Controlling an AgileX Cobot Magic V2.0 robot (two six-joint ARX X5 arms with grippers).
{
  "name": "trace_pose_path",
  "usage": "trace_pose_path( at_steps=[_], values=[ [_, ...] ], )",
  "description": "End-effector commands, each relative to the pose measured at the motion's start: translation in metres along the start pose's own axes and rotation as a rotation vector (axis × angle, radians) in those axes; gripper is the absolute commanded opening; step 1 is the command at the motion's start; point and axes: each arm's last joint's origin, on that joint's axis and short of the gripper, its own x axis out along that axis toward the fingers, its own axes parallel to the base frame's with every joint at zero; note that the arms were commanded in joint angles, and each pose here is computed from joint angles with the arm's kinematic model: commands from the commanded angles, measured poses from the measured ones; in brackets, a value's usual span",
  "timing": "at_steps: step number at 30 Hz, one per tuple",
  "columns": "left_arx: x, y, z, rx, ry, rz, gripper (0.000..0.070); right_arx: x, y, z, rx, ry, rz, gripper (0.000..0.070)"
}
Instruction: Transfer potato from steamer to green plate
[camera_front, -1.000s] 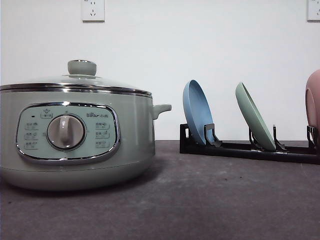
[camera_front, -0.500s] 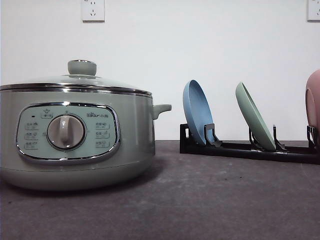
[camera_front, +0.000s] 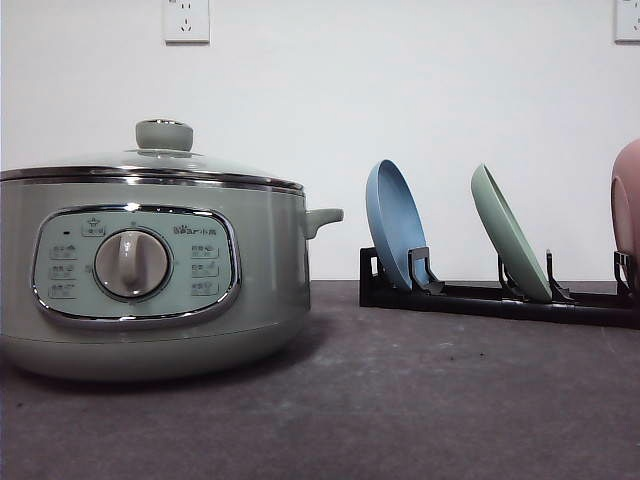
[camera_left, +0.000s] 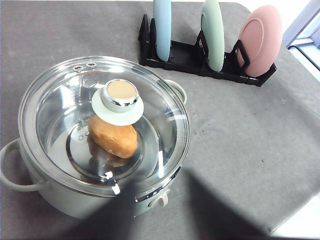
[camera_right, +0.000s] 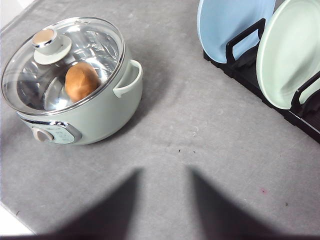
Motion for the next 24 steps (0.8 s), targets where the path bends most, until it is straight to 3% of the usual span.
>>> trace_pose_path(
  at_steps=[1, 2, 4, 14, 24],
  values=[
    [-0.003, -0.002, 0.005, 0.021, -0.018, -0.006, 0.0527, -0.003, 0.002, 0.005, -0.004, -0.02, 0.004, 0.0457],
    [-0.003, -0.002, 0.005, 0.02, -0.018, -0.006, 0.0584, -0.003, 0.002, 0.005, 0.002, -0.02, 0.004, 0.0481],
    [-0.003, -0.002, 0.005, 0.02, -0.018, -0.006, 0.06, -0.003, 0.002, 0.005, 0.005, -0.02, 0.004, 0.0481],
    [-0.003, -0.002, 0.005, 0.021, -0.018, -0.006, 0.0597, -0.003, 0.002, 0.005, 0.017, -0.02, 0.004, 0.048],
    [-0.003, -0.002, 0.005, 0.02, -0.018, -0.006, 0.0596, 0.008, -0.005, 0.015, 0.107, -0.042, -0.028, 0.0481]
  ],
)
